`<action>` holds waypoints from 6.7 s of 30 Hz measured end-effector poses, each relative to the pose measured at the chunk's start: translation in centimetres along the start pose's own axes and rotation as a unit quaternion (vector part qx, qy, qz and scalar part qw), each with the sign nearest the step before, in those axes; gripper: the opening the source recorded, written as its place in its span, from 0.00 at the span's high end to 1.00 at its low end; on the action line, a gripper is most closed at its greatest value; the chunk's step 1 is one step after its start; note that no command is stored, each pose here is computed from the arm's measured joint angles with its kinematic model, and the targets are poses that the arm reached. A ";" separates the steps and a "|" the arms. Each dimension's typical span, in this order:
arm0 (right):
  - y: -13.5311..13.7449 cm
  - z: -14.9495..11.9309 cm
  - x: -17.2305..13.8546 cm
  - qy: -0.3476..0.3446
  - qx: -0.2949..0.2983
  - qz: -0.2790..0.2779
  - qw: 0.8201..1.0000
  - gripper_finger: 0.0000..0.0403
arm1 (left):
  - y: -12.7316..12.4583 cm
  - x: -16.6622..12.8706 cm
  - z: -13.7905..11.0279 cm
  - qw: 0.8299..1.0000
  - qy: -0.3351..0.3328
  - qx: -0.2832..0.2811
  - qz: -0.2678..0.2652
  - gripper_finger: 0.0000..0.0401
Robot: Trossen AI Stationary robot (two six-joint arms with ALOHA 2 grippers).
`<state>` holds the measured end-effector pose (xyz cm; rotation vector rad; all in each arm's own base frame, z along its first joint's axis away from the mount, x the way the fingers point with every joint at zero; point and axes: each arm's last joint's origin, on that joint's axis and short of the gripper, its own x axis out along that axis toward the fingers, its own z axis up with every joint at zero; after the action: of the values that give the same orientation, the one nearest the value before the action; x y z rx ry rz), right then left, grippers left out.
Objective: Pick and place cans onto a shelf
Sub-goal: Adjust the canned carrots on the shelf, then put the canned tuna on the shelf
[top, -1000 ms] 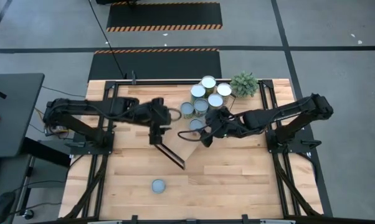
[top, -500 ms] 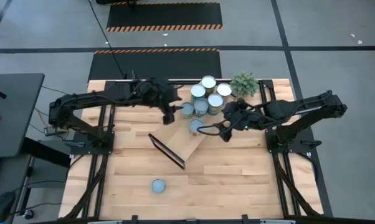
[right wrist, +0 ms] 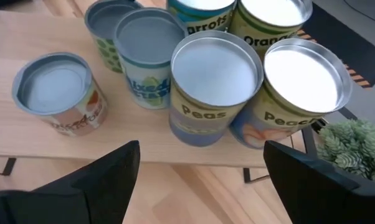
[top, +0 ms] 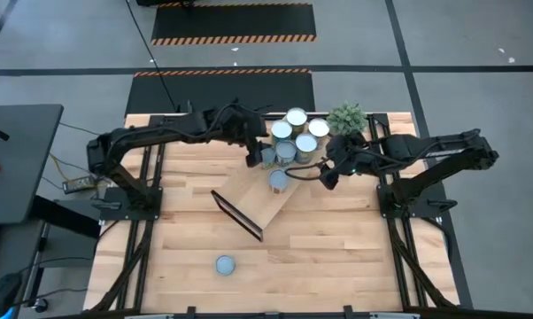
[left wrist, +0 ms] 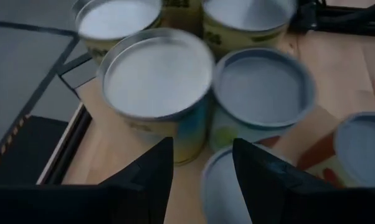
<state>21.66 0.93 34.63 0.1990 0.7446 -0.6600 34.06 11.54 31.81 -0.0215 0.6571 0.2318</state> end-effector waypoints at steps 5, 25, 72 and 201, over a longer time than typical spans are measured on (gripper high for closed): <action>-0.2 0.1 0.2 0.001 0.000 -0.004 1.000 0.13 | 1.0 0.1 -0.2 1.000 -0.002 -0.017 -0.020 0.57; -0.5 0.6 0.6 -0.007 0.010 -0.006 1.000 0.13 | 4.4 1.9 -1.7 0.994 0.051 -0.015 0.100 0.57; 1.5 -0.3 0.0 0.023 -0.002 0.069 0.997 0.13 | -0.7 -4.2 0.6 1.000 -0.016 0.022 -0.006 0.57; 13.3 -4.0 -1.8 -0.052 -0.038 0.243 0.968 0.13 | -34.8 -7.0 -24.3 0.972 0.232 -0.038 -0.009 0.12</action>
<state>26.67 13.74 32.21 0.2629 0.5870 -0.1719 21.73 -26.02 14.92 -0.1585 1.1125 0.2365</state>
